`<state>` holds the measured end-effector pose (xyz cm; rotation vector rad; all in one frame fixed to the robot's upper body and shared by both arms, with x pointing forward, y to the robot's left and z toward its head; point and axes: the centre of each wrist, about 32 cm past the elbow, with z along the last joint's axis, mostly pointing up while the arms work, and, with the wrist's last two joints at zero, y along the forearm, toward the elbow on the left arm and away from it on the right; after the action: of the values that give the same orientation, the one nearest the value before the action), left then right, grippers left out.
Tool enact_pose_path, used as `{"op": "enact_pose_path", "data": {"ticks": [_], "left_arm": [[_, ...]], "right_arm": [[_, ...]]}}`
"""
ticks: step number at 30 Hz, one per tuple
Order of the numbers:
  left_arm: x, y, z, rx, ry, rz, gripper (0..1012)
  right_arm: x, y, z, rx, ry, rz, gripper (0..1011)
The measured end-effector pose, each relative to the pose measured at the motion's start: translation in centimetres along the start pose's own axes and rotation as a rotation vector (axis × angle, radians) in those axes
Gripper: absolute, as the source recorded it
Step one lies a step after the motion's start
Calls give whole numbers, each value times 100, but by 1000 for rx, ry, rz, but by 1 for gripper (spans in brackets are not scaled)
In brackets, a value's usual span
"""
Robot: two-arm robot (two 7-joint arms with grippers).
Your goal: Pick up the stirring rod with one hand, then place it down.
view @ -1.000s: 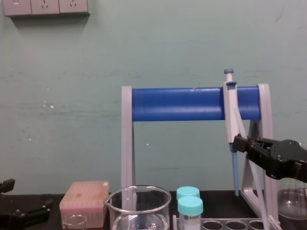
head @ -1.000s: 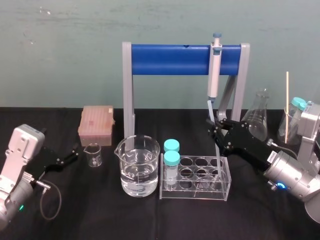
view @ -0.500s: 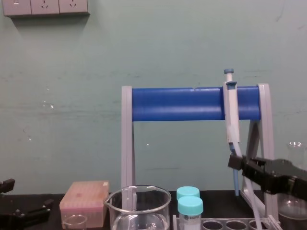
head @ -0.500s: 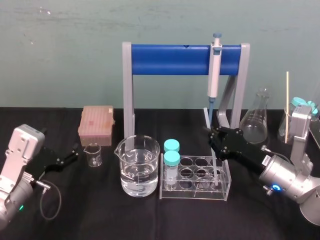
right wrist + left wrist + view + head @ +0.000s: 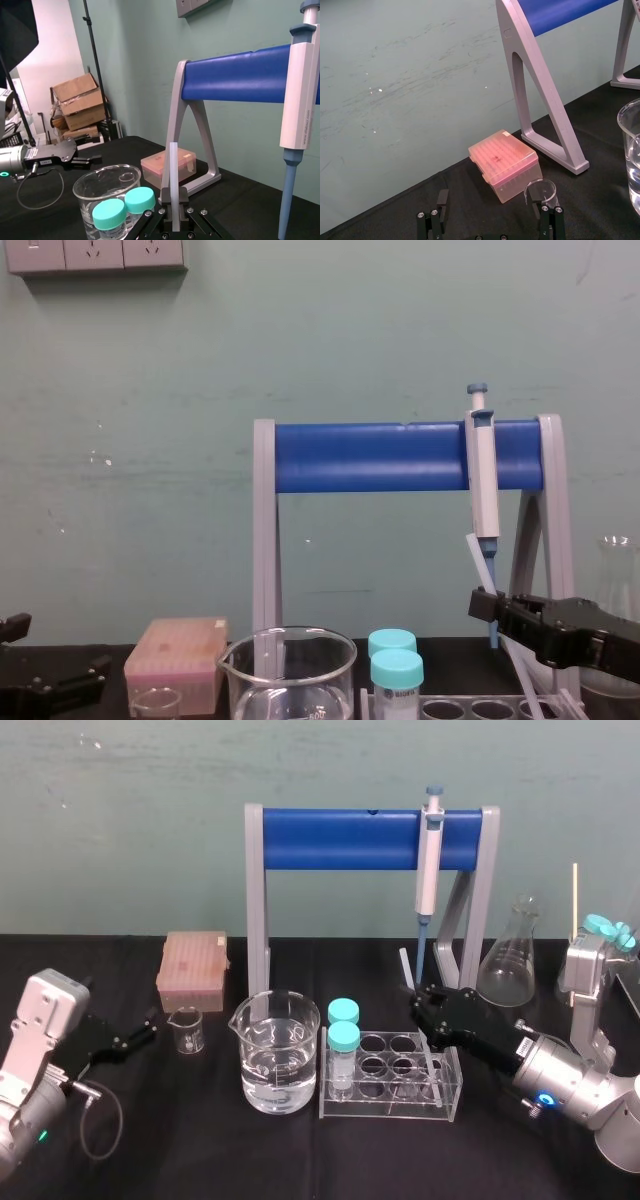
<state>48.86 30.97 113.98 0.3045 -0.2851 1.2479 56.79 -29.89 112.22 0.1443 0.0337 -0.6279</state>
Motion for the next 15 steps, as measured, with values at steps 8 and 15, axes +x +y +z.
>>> {"op": "enact_pose_path", "data": {"ticks": [8,15], "left_arm": [[0,0,0,0,0,0,1000],[0,0,0,0,0,0,1000]], "right_arm": [[1,-1,2,0,-2,0,72],[1,-1,4,1,-4,1,72]]}}
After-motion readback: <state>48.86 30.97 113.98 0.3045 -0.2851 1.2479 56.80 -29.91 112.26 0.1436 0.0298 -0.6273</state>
